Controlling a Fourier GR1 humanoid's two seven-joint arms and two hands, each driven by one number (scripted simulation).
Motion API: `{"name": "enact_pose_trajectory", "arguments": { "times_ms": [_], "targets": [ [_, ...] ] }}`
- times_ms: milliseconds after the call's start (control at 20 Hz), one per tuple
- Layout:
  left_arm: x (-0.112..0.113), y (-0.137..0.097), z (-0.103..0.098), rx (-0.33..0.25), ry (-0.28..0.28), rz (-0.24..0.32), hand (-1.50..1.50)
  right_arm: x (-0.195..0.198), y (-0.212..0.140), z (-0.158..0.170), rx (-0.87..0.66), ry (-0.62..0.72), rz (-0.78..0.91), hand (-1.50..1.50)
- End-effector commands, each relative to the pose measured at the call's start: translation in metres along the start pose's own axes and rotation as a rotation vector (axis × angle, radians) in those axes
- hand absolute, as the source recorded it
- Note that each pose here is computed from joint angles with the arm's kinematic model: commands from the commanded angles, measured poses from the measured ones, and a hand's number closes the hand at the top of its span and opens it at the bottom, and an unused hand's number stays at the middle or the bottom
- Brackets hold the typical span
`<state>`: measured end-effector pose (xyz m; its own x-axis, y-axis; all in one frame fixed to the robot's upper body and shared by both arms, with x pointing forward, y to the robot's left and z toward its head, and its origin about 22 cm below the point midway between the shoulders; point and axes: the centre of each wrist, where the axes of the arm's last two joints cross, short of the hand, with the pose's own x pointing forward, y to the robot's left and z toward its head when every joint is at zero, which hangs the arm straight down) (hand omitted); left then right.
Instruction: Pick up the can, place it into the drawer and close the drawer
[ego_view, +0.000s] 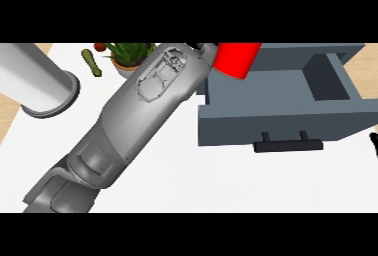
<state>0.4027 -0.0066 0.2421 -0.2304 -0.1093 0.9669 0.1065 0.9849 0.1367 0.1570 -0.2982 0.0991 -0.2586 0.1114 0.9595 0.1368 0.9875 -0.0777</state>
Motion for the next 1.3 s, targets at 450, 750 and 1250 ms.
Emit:
{"name": "enact_pose_trajectory", "arguments": {
  "times_ms": [450, 750, 1250],
  "targets": [
    [-0.017, -0.012, -0.015, -0.013, 0.052, -0.058, 1.50, -0.001, -0.014, -0.003, 0.011, -0.010, 0.004, -1.50],
    [-0.023, -0.017, -0.017, 0.038, 0.044, -0.136, 1.50, -0.002, -0.006, -0.014, 0.045, -0.010, 0.003, -1.50],
    [-0.061, -0.013, -0.010, 0.071, 0.037, -0.201, 1.50, 0.008, 0.005, -0.019, 0.061, -0.016, -0.003, -1.50]
  ]
}}
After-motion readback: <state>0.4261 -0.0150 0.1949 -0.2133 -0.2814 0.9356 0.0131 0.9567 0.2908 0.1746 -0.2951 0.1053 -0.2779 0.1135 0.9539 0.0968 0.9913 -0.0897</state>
